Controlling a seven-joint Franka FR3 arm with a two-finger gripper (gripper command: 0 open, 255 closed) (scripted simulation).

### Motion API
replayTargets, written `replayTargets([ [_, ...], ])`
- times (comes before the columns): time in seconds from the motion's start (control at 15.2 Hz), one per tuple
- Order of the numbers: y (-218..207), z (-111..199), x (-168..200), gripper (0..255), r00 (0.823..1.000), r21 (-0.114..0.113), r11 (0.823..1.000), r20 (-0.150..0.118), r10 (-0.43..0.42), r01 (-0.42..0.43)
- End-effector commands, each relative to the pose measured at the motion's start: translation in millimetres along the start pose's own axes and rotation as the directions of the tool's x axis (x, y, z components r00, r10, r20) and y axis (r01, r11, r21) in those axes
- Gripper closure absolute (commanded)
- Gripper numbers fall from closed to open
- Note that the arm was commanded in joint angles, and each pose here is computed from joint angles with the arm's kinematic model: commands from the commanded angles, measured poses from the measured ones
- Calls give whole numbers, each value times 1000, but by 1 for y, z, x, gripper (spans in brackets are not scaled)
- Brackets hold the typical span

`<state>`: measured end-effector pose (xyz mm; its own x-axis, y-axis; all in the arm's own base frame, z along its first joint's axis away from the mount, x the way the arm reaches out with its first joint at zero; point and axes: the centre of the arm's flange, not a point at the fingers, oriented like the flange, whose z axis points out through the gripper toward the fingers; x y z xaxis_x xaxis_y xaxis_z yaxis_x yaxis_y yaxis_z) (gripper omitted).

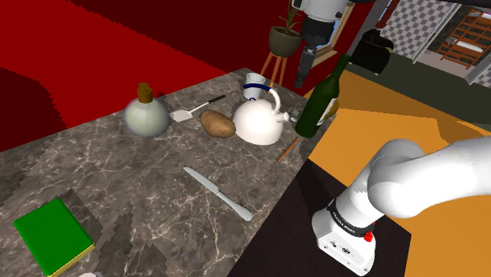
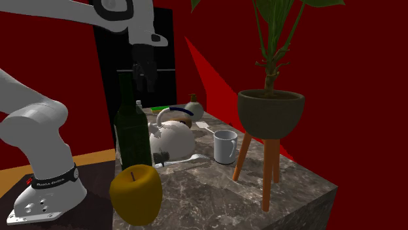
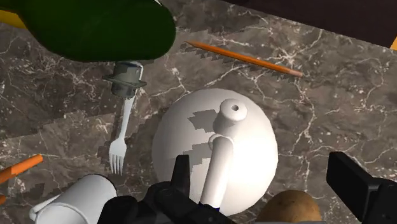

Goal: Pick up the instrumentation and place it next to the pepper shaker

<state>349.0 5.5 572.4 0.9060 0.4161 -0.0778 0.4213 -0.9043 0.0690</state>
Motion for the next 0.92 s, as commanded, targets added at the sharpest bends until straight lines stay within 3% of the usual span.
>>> replayTargets([
  [0.0,17,12,17,0,996,-3,996,-5,-88,88],
  [0.2,35,30,46,0,978,-7,978,-9,-210,210],
  [0.4,50,47,78,0,944,-11,944,-13,-329,329],
  [0.59,60,65,111,0,896,-16,896,-17,-443,443],
  [0.86,67,88,157,0,811,-23,812,-21,-584,584],
])
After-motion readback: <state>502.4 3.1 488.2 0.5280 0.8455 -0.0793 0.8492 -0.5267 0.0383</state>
